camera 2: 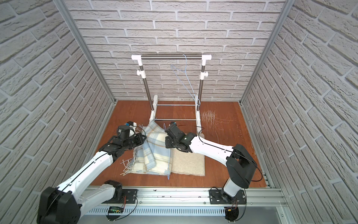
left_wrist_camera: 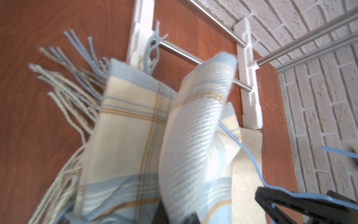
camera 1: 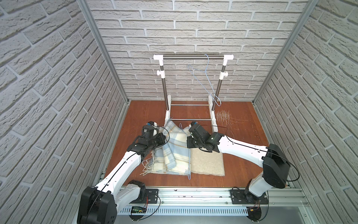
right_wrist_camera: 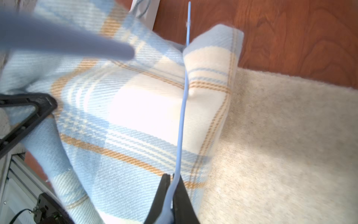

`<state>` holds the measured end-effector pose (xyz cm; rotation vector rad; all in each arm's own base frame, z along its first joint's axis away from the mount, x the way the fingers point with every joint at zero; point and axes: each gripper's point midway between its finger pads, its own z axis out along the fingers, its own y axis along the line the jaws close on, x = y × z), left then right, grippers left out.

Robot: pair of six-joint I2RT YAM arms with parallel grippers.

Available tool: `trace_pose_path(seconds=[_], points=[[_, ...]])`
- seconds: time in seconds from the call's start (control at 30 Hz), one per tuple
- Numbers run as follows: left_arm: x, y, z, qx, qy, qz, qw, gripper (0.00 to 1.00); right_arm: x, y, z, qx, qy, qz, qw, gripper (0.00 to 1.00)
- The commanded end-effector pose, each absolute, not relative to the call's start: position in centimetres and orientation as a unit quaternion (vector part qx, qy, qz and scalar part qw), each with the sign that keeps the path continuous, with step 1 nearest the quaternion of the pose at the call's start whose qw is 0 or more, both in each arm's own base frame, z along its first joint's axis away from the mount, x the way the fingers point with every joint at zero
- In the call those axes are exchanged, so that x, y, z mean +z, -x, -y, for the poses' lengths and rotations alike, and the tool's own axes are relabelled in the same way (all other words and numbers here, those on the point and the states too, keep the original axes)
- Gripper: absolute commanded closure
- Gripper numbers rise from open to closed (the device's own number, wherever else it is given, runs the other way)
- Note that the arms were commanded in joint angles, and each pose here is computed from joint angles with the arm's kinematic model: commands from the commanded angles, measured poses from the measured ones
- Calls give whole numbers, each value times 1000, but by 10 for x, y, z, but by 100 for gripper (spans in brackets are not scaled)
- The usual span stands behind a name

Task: Hang the scarf on the hanger

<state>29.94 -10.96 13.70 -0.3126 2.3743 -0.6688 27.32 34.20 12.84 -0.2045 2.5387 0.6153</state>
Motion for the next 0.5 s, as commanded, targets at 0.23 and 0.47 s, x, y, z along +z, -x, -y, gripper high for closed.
trace_pose_path(seconds=[0.23,0.47], points=[[104,-304,83,-179,153,-932,274,100,91,-263,-315,192,47,-951,237,97],[127,-304,65,-145,166,-927,303,100,123,-257,-285,180,42,-954,235,97]])
